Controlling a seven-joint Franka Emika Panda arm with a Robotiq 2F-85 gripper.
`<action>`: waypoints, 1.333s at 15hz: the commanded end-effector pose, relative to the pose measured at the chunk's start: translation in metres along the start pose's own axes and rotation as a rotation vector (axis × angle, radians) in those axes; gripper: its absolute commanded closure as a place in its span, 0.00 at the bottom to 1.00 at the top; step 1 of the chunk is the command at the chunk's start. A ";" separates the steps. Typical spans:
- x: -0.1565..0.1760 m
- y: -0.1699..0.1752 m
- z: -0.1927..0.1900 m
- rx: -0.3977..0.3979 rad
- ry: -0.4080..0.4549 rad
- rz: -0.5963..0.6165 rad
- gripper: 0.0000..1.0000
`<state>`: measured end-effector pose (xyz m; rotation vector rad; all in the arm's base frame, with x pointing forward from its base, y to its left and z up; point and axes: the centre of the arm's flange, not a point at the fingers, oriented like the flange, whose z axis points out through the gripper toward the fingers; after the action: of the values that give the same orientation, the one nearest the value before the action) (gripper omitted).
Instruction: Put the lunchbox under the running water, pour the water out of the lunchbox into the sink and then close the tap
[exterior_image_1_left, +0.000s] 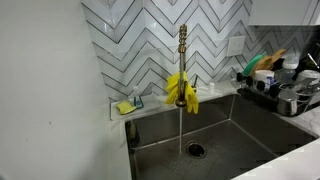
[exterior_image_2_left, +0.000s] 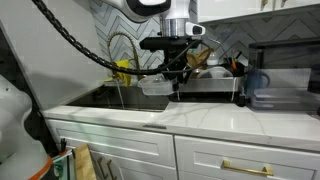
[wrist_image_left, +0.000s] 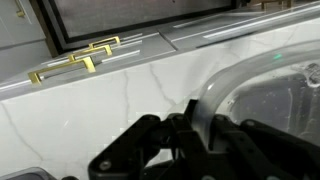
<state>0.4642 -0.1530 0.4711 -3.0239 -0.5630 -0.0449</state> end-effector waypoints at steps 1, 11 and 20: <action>-0.018 0.026 0.028 0.004 -0.016 -0.004 0.98; -0.016 0.054 0.100 -0.111 -0.002 0.079 0.98; 0.006 0.043 0.096 -0.146 0.032 0.130 0.38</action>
<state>0.4840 -0.1929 0.3642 -3.1611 -0.3977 -0.0960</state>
